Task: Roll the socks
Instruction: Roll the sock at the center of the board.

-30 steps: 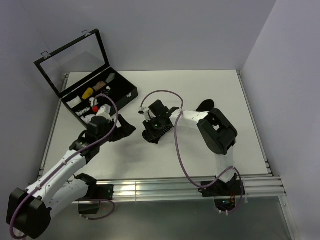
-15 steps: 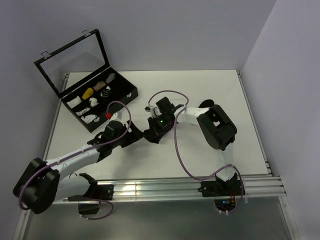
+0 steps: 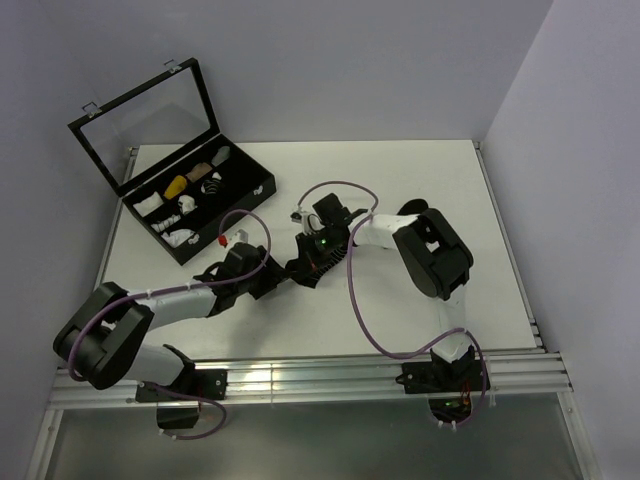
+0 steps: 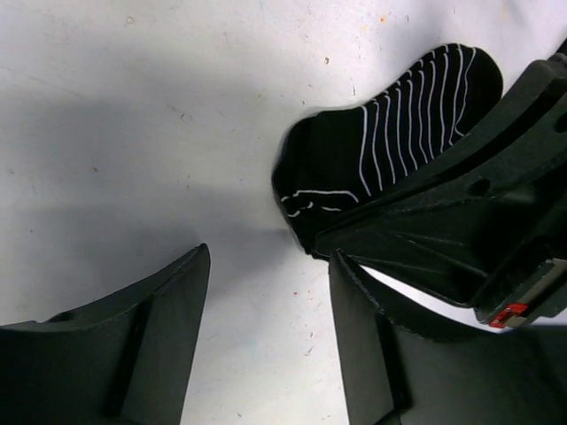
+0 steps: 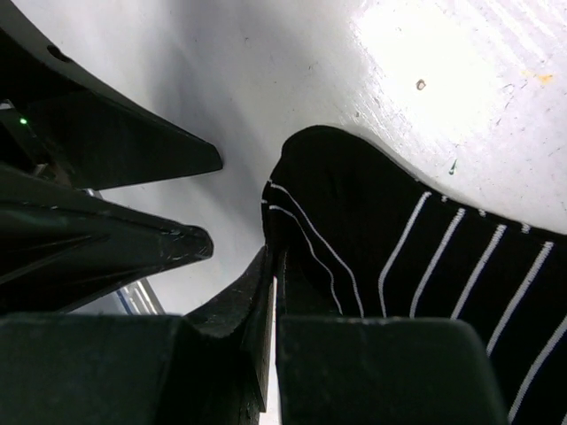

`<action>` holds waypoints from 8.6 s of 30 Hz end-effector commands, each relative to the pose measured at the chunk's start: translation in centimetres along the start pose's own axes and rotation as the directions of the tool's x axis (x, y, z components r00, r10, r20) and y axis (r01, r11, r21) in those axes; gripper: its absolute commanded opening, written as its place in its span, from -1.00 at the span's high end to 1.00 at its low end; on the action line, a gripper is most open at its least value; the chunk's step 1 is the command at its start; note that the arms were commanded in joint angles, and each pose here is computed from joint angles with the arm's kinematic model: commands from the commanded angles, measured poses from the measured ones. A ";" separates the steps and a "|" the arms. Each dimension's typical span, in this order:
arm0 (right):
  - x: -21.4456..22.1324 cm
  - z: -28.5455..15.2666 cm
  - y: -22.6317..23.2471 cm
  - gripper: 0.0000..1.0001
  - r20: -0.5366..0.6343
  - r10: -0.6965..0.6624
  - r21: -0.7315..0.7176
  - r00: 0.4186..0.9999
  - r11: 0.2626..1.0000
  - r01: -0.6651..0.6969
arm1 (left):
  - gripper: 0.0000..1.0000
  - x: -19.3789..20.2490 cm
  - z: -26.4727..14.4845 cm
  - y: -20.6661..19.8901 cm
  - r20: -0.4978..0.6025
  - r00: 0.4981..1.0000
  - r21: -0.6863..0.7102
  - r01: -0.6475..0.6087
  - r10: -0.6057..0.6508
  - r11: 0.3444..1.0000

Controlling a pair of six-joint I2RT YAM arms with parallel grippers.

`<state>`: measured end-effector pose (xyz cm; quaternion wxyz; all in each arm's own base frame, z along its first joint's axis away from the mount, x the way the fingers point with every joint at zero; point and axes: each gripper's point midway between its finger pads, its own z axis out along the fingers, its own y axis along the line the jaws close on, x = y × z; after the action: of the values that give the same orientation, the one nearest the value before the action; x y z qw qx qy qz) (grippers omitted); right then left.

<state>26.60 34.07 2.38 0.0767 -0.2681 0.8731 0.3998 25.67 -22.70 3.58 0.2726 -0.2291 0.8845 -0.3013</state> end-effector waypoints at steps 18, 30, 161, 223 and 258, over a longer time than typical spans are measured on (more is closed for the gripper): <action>-2.1 -2.6 0.1 1.00 0.025 0.124 -0.065 0.992 0.990 -0.122 | -0.17 -0.5 0.6 -0.5 0.044 0.997 0.044 -0.058 0.056 0.997; -2.9 -3.2 0.2 1.00 -0.008 0.119 -0.028 0.993 0.993 -0.119 | -0.16 -0.5 0.7 -0.3 0.048 0.997 0.040 -0.067 0.065 0.997; -0.2 0.1 3.3 0.00 0.380 -0.564 0.513 0.733 0.788 0.340 | 0.99 0.5 1.3 2.8 -0.184 0.967 -0.293 -0.227 0.178 0.929; 2.7 2.8 0.9 1.00 0.195 0.018 0.002 0.981 1.000 -0.019 | -0.14 -0.4 -3.2 2.0 0.083 0.996 0.074 0.028 -0.034 0.997; 2.3 2.0 1.6 0.63 0.151 0.137 -0.114 0.979 0.986 -0.120 | 0.99 -0.5 0.1 2.5 0.071 0.995 0.013 -0.067 0.066 0.998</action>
<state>24.01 36.47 1.83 0.1108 -0.1811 0.8475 0.4864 24.80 -21.10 2.13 0.3035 -0.2193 0.8718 -0.3158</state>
